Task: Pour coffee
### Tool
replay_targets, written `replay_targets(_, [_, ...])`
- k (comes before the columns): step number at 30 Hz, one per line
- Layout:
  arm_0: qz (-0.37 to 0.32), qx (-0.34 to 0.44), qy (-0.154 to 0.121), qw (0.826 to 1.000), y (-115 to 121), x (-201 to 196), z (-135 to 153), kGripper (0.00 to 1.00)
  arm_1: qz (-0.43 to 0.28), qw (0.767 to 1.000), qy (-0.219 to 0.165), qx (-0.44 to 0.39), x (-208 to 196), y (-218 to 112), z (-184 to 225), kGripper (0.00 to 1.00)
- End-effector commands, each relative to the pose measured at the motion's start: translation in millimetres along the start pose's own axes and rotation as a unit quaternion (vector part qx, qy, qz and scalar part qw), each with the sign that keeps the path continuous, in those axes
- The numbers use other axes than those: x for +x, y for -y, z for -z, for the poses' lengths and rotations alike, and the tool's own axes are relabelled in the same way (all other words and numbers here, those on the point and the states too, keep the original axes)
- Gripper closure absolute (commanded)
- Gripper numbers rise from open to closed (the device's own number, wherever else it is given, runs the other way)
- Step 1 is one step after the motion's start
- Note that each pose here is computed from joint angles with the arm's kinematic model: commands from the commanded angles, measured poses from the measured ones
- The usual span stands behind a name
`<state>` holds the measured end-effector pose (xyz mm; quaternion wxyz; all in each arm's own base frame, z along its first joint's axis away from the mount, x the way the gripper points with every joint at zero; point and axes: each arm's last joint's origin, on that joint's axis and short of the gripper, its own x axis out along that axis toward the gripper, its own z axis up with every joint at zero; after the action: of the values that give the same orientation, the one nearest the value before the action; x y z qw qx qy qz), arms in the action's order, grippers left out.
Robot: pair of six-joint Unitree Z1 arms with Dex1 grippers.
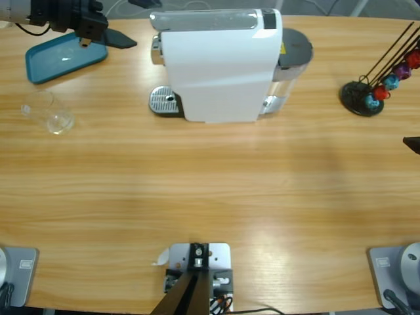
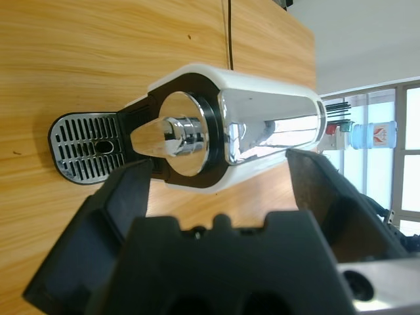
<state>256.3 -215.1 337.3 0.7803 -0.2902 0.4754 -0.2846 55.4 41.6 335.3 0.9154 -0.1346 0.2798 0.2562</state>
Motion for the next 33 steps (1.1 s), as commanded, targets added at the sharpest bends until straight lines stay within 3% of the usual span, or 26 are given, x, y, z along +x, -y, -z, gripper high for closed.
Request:
replay_targets(1, [0.003,-0.011,-0.011,1.000,-8,31,-11,0.274,-0.009,1.000,-0.014,-0.012,7,-3,5,0.000])
replay_targets(2, [0.007,-0.011,-0.013,1.000,-7,33,-13,0.285,-0.009,1.000,-0.014,-0.012,7,-3,5,0.000])
replay_targets(4, [0.012,-0.012,-0.017,1.000,-5,34,-14,0.462,-0.009,1.000,-0.014,-0.012,7,-3,5,0.000])
replay_targets(5, [0.013,-0.014,-0.018,1.000,-5,34,-14,0.494,-0.009,1.000,-0.014,-0.012,7,-3,5,0.000])
replay_targets(9, [0.024,-0.018,-0.032,0.999,-5,31,-10,0.528,-0.009,1.000,-0.014,-0.011,7,-3,5,0.000])
replay_targets(10, [0.026,-0.020,-0.035,0.999,-6,30,-9,0.637,-0.009,1.000,-0.014,-0.011,7,-3,5,0.000])
replay_targets(11, [0.027,-0.024,-0.039,0.999,-7,29,-8,0.830,-0.009,1.000,-0.015,-0.010,7,-3,5,0.000])
replay_targets(12, [0.031,-0.029,-0.045,0.998,-8,27,-7,0.900,-0.008,1.000,-0.015,-0.010,7,-3,5,0.000])
replay_targets(14, [0.038,-0.036,-0.055,0.997,-10,25,-6,0.913,-0.008,1.000,-0.014,-0.009,7,-3,5,0.000])
replay_targets(15, [0.038,-0.036,-0.054,0.997,-10,24,-6,0.985,-0.008,1.000,-0.014,-0.009,7,-3,5,0.000])
replay_targets(19, [0.042,-0.030,-0.044,0.998,-7,17,-7,1.000,-0.008,1.000,-0.013,-0.009,7,-3,5,0.000])
replay_targets(27, [0.090,0.025,0.004,0.996,13,-3,-13,1.000,-0.008,1.000,-0.013,-0.009,7,-3,5,0.000])
replay_targets(33, [0.150,0.061,0.029,0.986,49,-12,-19,1.000,-0.008,1.000,-0.013,-0.009,7,-3,5,0.000])
